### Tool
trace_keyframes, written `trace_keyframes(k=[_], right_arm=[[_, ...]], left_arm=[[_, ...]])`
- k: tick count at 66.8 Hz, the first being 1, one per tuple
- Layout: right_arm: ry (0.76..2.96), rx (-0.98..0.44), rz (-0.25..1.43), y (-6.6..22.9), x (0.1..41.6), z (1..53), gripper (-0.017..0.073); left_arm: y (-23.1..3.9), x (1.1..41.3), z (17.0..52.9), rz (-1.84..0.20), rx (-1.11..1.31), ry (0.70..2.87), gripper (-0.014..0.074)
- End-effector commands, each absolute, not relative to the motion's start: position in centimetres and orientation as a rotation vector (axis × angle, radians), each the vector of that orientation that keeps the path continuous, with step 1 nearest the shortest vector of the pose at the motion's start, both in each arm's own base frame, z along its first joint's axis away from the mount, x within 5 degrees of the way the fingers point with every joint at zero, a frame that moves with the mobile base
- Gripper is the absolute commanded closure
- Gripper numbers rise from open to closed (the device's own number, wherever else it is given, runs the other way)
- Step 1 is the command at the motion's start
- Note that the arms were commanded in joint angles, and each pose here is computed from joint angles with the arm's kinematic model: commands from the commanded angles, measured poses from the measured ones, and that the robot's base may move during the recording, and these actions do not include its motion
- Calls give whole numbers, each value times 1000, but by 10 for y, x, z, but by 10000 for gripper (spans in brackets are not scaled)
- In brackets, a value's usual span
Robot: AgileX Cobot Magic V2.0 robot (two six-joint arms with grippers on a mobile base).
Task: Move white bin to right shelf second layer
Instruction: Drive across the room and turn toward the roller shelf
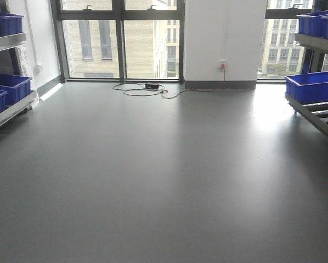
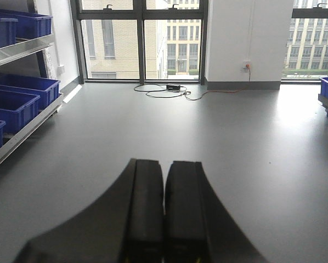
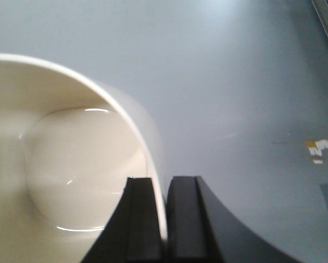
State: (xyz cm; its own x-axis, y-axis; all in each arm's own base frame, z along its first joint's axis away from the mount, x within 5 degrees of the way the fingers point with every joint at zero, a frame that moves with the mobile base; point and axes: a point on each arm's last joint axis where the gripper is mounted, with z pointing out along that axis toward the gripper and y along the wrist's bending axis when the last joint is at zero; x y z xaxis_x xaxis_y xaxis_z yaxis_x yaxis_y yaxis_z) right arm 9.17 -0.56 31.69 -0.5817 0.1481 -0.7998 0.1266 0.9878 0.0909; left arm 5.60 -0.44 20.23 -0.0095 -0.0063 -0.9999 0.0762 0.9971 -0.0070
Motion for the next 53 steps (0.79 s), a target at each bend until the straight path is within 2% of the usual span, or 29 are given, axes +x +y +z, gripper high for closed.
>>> trace_keyframes(k=[1,53], right_arm=[[2083,184,29,-6,95,333,511],[2083,184,29,-6,95,333,511]], left_arm=[[-4,56,199,-74,45,1512,509],[-4,56,199,-74,45,1512,509]])
